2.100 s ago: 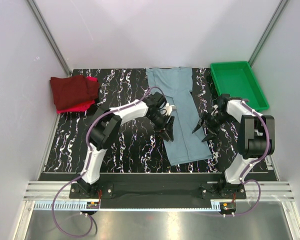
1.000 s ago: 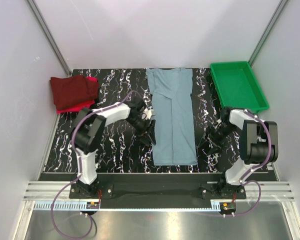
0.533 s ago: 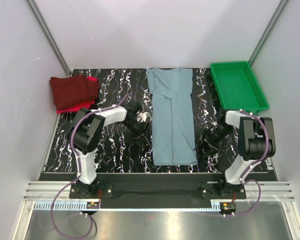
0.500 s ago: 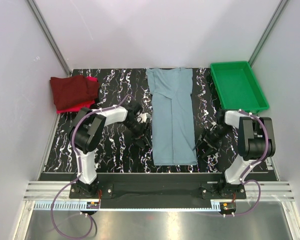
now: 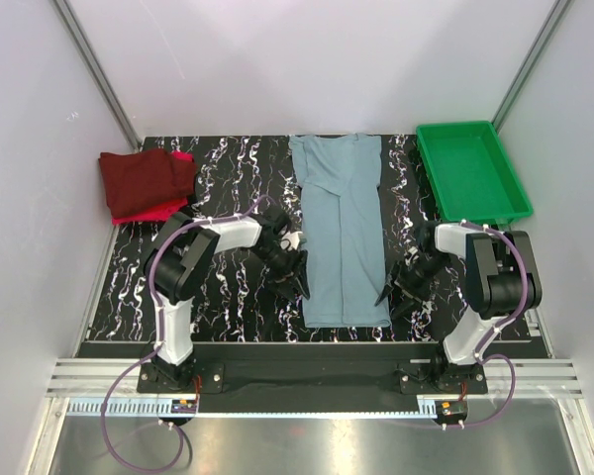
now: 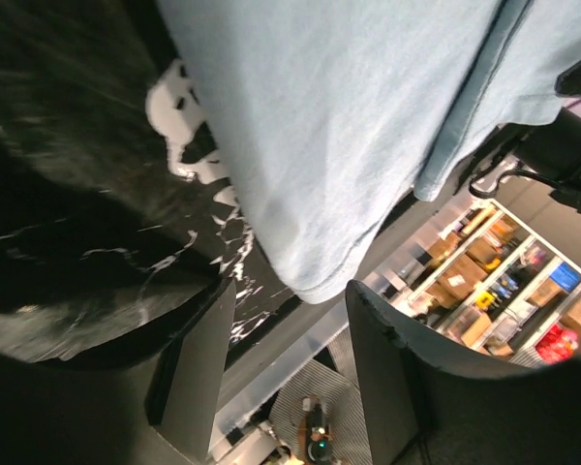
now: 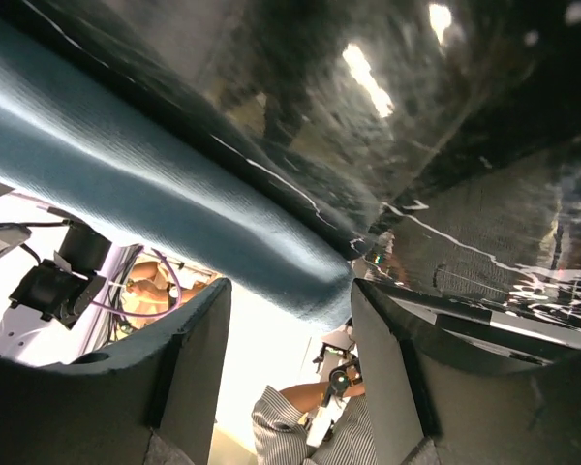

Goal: Fold and stack the t-shirts
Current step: Fold the tshirt

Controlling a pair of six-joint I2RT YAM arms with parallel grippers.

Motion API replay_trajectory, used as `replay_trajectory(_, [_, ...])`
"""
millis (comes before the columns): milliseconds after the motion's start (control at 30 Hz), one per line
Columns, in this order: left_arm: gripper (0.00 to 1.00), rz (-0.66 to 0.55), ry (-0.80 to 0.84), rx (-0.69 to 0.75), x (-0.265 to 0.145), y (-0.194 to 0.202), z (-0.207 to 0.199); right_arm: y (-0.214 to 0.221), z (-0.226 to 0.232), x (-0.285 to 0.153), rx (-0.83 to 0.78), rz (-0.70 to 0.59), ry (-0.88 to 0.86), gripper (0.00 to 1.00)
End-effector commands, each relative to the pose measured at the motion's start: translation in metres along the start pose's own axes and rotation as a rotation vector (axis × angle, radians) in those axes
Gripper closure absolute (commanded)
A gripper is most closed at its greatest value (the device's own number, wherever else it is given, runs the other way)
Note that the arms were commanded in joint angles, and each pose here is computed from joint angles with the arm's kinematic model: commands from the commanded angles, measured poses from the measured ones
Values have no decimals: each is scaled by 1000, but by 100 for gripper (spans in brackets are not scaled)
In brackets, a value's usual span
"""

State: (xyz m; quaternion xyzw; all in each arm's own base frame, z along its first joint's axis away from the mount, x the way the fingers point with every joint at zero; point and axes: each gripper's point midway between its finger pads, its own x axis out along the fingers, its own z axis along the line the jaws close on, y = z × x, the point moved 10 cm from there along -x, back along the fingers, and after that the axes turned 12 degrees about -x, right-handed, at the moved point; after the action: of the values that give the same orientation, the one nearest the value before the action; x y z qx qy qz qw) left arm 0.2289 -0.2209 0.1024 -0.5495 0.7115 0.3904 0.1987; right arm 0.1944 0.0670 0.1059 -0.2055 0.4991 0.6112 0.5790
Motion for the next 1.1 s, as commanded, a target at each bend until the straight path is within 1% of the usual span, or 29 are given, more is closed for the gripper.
replay_trajectory(0, [44,3,28,8,7,7,-3,14,-3,4,46,54,14,40])
replay_trajectory(233, [44,31,47,-21,18,16,2,14,-3,10,52,61,13,40])
replay_trajectory(367, [48,41,45,-12,23,22,1,7,0,12,40,45,-4,50])
replay_trajectory(400, [49,43,44,-12,25,22,-1,6,0,12,43,46,-7,55])
replay_trajectory(467, [55,48,47,-13,27,22,-1,7,1,13,41,42,-21,60])
replay_trajectory(500, [58,49,45,-16,29,22,-2,8,1,14,42,43,-24,64])
replay_trajectory(600, [61,55,34,-24,32,20,-3,10,4,15,38,34,-47,70])
replay_trajectory(633, [64,57,31,-27,33,19,-3,11,3,17,41,38,-49,74])
replay_trajectory(700, [69,62,23,-30,36,19,-4,13,3,16,39,37,-52,79])
replay_trajectory(733, [73,65,24,-32,36,18,-4,13,3,16,36,37,-52,88])
replay_trajectory(767, [85,64,23,-32,37,18,-4,13,3,16,35,34,-47,97])
replay_trajectory(800, [90,65,22,-35,36,18,-4,13,3,15,34,31,-41,100])
replay_trajectory(833, [96,61,24,-30,35,18,-5,13,3,15,30,29,-40,100])
replay_trajectory(867, [100,54,24,-23,34,17,-7,13,3,14,29,26,-41,100])
replay_trajectory(1067, [100,3,29,42,19,14,-21,15,6,7,3,1,-38,100])
